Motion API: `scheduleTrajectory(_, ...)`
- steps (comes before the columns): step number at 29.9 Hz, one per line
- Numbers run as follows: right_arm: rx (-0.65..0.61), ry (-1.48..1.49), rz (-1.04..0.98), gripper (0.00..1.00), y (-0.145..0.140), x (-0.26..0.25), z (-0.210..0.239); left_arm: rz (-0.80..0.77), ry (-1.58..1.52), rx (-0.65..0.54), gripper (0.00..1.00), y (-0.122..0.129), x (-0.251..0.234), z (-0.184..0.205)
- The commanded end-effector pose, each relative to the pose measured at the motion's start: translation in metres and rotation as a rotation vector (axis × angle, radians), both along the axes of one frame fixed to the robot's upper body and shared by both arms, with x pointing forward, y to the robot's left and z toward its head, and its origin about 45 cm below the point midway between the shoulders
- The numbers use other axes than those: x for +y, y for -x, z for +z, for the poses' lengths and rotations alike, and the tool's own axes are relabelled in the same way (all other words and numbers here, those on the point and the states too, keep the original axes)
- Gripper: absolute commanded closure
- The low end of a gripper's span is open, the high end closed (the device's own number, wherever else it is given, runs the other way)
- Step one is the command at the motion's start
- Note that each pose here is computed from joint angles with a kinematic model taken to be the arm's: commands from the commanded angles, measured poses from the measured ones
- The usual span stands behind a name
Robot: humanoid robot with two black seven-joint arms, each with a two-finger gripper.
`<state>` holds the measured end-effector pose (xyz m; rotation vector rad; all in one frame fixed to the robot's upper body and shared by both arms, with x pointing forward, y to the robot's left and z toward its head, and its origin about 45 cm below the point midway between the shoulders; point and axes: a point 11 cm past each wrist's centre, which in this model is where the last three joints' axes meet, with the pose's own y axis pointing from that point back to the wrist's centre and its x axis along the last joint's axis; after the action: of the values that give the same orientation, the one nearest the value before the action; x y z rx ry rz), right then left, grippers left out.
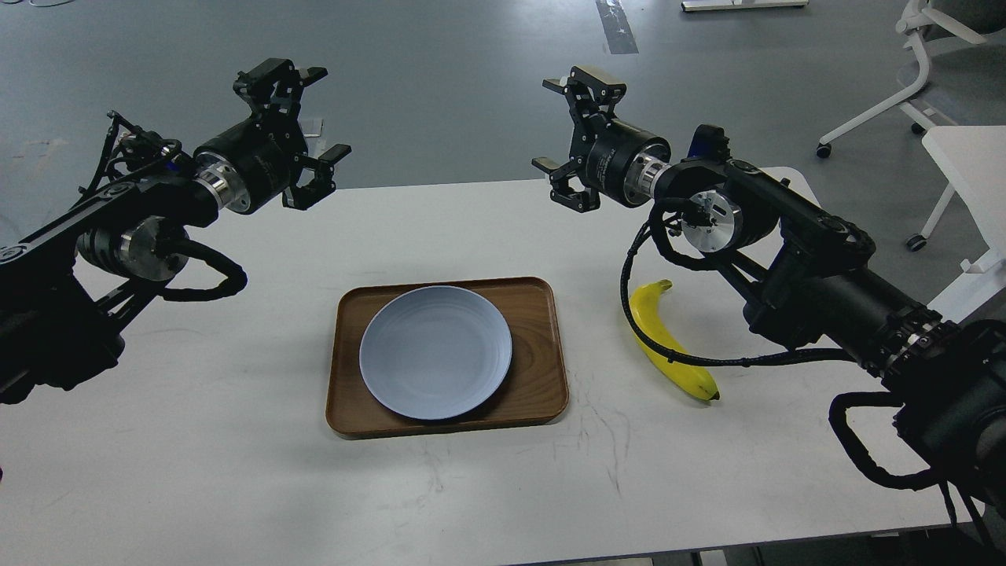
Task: Place banana on plate with both arms
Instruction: 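Release the plate and raise the left gripper away from the tray, then move the right gripper down toward the yellow banana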
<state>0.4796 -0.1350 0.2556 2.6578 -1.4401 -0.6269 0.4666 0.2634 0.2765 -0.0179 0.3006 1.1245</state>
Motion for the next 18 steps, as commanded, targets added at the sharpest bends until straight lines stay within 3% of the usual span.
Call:
scheduleTrajectory(1,-0.021,0.027,-0.006,0.00,-0.002,-0.009,0.004,0.005,0.005,-0.008,0.02,-0.001,0.000,0.002)
scheduleTrajectory(4,-0.097,0.197,-0.025,0.00,-0.008,-0.040,0.006,0.006,0.007,-0.013,0.02,-0.001,0.003,0.004)
scheduleTrajectory(8,-0.318,0.626,-0.051,0.00,-0.006,-0.081,0.005,0.022,-0.013,-0.017,0.02,0.000,0.017,0.006)
scheduleTrajectory(10,-0.348,0.746,-0.043,0.00,-0.002,-0.095,-0.003,0.025,-0.015,-0.014,0.02,0.000,0.018,0.005)
scheduleTrajectory(18,-0.513,1.112,0.119,0.00,0.042,-0.164,-0.034,0.019,-0.035,-0.003,0.02,0.003,0.018,-0.003)
